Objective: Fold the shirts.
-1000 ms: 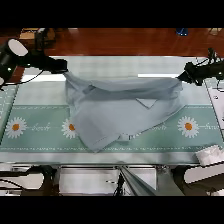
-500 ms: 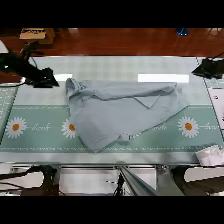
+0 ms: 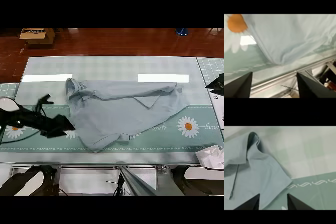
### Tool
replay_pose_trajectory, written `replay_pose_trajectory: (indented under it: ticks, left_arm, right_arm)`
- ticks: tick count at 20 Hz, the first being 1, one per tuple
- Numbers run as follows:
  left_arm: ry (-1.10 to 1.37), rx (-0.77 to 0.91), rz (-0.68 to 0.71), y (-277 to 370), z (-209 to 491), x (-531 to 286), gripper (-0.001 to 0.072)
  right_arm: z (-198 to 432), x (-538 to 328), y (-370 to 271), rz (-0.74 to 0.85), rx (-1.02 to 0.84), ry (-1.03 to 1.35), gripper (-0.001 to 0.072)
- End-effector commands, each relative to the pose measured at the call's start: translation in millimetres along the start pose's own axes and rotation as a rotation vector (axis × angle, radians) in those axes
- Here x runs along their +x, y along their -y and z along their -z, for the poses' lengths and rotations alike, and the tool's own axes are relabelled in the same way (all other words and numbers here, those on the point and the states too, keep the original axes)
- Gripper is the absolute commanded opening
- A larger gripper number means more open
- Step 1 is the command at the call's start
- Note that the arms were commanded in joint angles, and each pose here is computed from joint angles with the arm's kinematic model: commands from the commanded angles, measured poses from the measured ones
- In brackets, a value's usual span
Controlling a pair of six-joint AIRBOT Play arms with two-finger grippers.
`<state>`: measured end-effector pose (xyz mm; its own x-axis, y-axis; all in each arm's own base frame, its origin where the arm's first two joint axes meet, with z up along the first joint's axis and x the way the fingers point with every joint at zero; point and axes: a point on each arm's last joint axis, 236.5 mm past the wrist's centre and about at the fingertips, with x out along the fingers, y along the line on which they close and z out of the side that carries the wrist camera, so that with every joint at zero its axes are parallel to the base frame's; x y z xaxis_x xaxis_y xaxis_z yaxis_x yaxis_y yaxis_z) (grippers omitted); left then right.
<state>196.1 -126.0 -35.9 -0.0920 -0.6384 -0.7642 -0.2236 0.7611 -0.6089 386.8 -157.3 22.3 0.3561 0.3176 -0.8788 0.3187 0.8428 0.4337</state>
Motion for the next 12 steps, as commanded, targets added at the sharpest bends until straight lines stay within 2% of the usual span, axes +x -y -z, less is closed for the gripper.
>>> replay_pose_trajectory:
  ticks: [1, 3, 7, 10, 12]
  left_arm:
    - [-0.054, -0.055, 0.056, -2.1, 30.6, 47.5, 0.0669]
    - [-0.069, -0.031, 0.032, -0.8, 32.9, 62.2, 0.0668]
    - [-0.100, -0.053, 0.072, 17.2, 32.8, 91.6, 0.0668]
    - [-0.171, -0.053, 0.024, 8.9, 45.9, 113.3, 0.0668]
    - [-0.123, -0.057, 0.003, 5.4, 34.7, 124.0, 0.0654]
  right_arm:
    - [10.9, 5.1, 3.9, -0.009, 0.015, -0.025, 0.0434]
    - [10.3, 5.1, 4.2, -0.008, 0.009, -0.022, 0.0434]
    - [10.4, 5.1, 4.2, -0.008, 0.009, -0.022, 0.0433]
    - [10.4, 5.1, 4.2, -0.008, 0.009, -0.022, 0.0433]
    - [9.9, 5.1, 4.4, -0.007, 0.009, -0.020, 0.0432]
